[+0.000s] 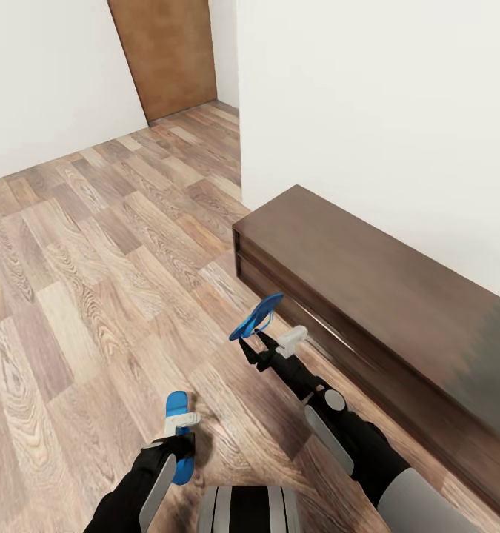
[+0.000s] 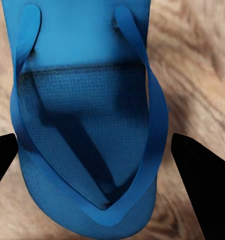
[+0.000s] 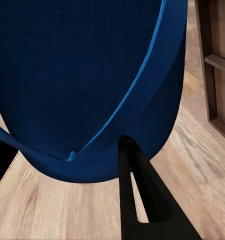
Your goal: In the bedroom, move the book from the bed onto either nightstand, and place the two sandals side by side next to the bed.
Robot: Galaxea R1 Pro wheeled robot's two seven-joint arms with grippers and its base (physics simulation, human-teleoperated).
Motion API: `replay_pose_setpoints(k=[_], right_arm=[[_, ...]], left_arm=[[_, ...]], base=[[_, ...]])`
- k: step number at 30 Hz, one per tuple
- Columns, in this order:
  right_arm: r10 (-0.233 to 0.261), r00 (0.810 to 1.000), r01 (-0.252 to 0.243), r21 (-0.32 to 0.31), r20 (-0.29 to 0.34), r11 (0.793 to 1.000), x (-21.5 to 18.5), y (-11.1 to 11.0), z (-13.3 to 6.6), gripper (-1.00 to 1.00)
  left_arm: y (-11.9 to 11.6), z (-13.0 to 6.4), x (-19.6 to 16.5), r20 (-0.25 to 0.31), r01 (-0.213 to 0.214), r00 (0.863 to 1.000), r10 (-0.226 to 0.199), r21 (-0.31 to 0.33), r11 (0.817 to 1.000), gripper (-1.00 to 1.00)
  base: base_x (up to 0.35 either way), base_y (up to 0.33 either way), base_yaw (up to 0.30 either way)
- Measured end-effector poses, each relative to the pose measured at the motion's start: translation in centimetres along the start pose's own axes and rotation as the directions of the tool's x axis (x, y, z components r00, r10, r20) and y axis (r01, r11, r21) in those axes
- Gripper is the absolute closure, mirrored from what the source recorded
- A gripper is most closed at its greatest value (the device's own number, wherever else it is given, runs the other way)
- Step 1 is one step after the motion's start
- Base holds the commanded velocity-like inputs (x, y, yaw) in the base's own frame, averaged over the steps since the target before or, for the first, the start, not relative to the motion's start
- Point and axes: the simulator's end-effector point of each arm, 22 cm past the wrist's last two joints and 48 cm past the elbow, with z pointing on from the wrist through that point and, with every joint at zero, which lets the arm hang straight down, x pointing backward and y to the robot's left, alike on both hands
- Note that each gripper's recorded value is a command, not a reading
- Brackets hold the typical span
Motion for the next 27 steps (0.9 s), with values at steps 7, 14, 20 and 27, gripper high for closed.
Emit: replay_pose_setpoints(k=[7, 14, 20, 27], right_arm=[[-0.017, 1.000, 0.017, -0.005, 0.022, 1.000, -1.7, 0.4, 0.0, 1.00], [-0.033, 0.999, 0.033, -0.009, 0.042, 0.999, -3.3, 0.8, -0.1, 1.00], [-0.045, 0.997, 0.046, -0.012, 0.058, 0.999, -4.6, 1.2, -0.1, 1.00], [-0.059, 0.995, 0.061, -0.015, 0.076, 0.998, -6.1, 1.6, -0.3, 1.00]], left_arm=[[-0.2, -0.9, -1.2, 0.028, 0.000, 1.000, -0.001, 0.004, 1.000, 1.00], [-0.3, -1.8, -2.3, 0.053, 0.001, 0.999, -0.001, 0.009, 1.000, 1.00], [-0.4, -2.5, -3.2, 0.073, 0.001, 0.997, -0.002, 0.011, 1.000, 1.00], [-0.6, -3.4, -4.1, 0.096, 0.002, 0.995, -0.003, 0.017, 1.000, 1.00]], base=[[0.000, 0.000, 0.070], [0.000, 0.000, 0.241], [0.000, 0.000, 0.263], [0.000, 0.000, 0.264]])
